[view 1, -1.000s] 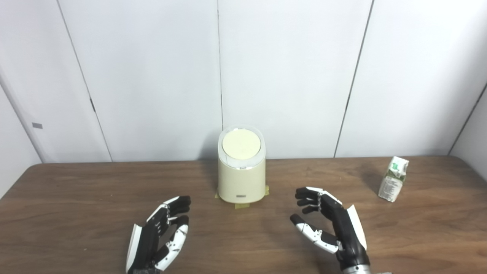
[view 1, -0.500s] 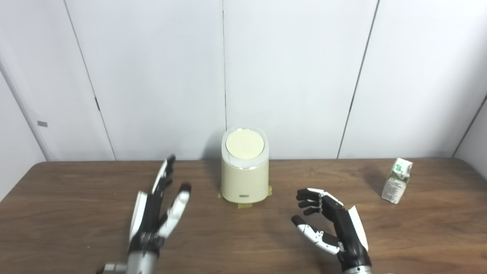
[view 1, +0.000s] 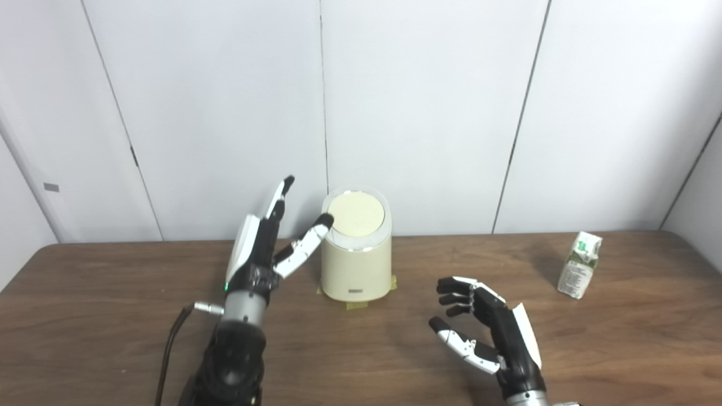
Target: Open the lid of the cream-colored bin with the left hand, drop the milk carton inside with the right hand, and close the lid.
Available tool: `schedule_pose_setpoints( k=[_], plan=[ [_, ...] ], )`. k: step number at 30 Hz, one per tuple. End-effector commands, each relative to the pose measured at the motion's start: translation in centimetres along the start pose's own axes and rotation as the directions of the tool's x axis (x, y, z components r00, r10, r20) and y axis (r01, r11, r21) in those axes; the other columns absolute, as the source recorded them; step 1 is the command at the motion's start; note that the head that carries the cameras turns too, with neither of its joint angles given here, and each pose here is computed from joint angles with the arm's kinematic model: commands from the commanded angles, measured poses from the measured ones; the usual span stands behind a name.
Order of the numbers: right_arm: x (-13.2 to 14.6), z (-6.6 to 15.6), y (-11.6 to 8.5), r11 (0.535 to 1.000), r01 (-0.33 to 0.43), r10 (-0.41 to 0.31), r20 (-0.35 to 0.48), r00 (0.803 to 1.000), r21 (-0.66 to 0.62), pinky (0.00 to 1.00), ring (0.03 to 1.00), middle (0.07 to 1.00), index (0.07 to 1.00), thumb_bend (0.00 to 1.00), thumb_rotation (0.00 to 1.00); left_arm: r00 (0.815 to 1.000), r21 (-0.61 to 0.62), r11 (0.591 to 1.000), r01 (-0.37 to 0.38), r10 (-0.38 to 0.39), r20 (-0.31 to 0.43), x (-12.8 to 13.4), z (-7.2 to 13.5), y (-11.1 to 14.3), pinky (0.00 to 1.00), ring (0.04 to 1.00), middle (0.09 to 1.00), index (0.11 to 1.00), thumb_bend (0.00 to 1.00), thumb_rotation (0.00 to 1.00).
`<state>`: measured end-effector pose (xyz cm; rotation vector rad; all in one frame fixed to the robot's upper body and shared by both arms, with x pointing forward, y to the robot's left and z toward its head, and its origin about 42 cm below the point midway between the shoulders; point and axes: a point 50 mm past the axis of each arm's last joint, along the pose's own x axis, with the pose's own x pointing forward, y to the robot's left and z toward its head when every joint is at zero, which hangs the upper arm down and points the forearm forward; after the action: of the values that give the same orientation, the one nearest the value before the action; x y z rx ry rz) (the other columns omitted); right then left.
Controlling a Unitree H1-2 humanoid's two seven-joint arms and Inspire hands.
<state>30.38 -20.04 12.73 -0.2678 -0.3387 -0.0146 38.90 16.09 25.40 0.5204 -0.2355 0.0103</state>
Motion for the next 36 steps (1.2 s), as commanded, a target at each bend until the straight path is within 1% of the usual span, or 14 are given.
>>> schedule_pose_setpoints(
  k=[1, 3, 5, 8, 11, 15, 20, 23, 28, 31, 34, 36],
  plan=[
    [-1.4, -2.2, -0.3, 0.999, -0.007, 0.005, -0.062, 0.998, -0.033, 0.54, 0.636, 0.673, 0.67, 0.29, 0.25, 0.997, 0.034, 0.999, -0.028, 0.025, 0.069, 1.8, 2.6, 0.1, 1.0, 1.0, 1.0, 1.0, 0.74, 0.57],
    [-1.4, -2.1, -0.2, 1.0, -0.007, 0.005, -0.062, 0.998, -0.03, 0.54, 0.641, 0.676, 0.67, 0.29, 0.23, 0.998, 0.071, 0.997, -0.026, 0.022, 0.061, 2.5, 2.9, -0.3, 1.0, 1.0, 1.0, 1.0, 0.77, 0.55],
    [-1.4, -2.1, -0.3, 1.0, -0.011, 0.009, -0.06, 0.998, -0.03, 0.54, 0.642, 0.675, 0.672, 0.29, 0.22, 0.999, 0.106, 0.994, -0.032, 0.027, 0.047, 3.2, 3.1, -0.6, 1.0, 1.0, 1.0, 1.0, 0.78, 0.57],
    [-1.4, -2.2, -0.3, 0.999, -0.014, 0.011, -0.063, 0.998, -0.038, 0.56, 0.65, 0.683, 0.679, 0.28, 0.23, 0.999, 0.14, 0.989, -0.044, 0.04, 0.027, 4.3, 3.4, -0.9, 1.0, 1.0, 1.0, 1.0, 0.77, 0.57],
    [-1.5, -2.2, -0.3, 0.999, -0.011, 0.008, -0.065, 0.998, -0.037, 0.53, 0.633, 0.668, 0.674, 0.29, 0.25, 0.998, 0.186, 0.98, -0.065, 0.064, 0.009, 5.7, 3.5, -1.2, 1.0, 1.0, 1.0, 1.0, 0.76, 0.56],
    [-1.4, -2.3, -0.4, 0.999, -0.005, 0.003, -0.066, 0.998, -0.037, 0.55, 0.639, 0.677, 0.673, 0.29, 0.24, 0.996, 0.232, 0.969, -0.087, 0.092, -0.008, 6.9, 3.5, -1.5, 1.0, 1.0, 1.0, 1.0, 0.77, 0.52],
    [-1.4, -2.5, -0.3, 0.999, -0.004, 0.002, -0.06, 0.998, -0.034, 0.55, 0.637, 0.677, 0.674, 0.28, 0.25, 0.994, 0.283, 0.955, -0.089, 0.103, -0.034, 8.4, 3.5, -1.8, 1.0, 1.0, 1.0, 1.0, 0.78, 0.51],
    [-1.4, -2.5, -0.2, 1.0, -0.004, 0.002, -0.061, 0.998, -0.031, 0.55, 0.644, 0.68, 0.672, 0.28, 0.23, 0.993, 0.291, 0.954, -0.079, 0.1, -0.056, 8.9, 3.3, -2.0, 1.0, 1.0, 1.0, 1.0, 0.79, 0.5],
    [-1.2, -2.6, -0.4, 0.998, 0.001, -0.006, -0.063, 0.998, -0.068, 0.53, 0.624, 0.667, 0.669, 0.28, 0.27, 0.993, 0.247, 0.968, -0.047, 0.072, -0.093, 9.5, 3.4, -2.4, 1.0, 1.0, 1.0, 1.0, 0.78, 0.51],
    [-1.2, -2.6, -0.3, 0.998, 0.002, -0.006, -0.058, 0.998, -0.056, 0.52, 0.619, 0.663, 0.668, 0.28, 0.25, 0.992, 0.256, 0.966, -0.047, 0.075, -0.1, 10.0, 3.5, -2.7, 1.0, 1.0, 1.0, 1.0, 0.79, 0.51],
    [-1.2, -2.6, -0.2, 0.999, 0.003, -0.006, -0.06, 0.998, -0.043, 0.54, 0.63, 0.672, 0.67, 0.28, 0.25, 0.991, 0.267, 0.962, -0.051, 0.081, -0.104, 10.4, 3.7, -3.0, 1.0, 1.0, 1.0, 1.0, 0.81, 0.49],
    [-1.2, -2.6, -0.2, 0.999, 0.003, -0.006, -0.062, 0.998, -0.049, 0.53, 0.626, 0.667, 0.67, 0.29, 0.27, 0.991, 0.272, 0.961, -0.048, 0.081, -0.108, 10.7, 3.9, -3.3, 1.0, 1.0, 1.0, 1.0, 0.83, 0.46]
  ],
)
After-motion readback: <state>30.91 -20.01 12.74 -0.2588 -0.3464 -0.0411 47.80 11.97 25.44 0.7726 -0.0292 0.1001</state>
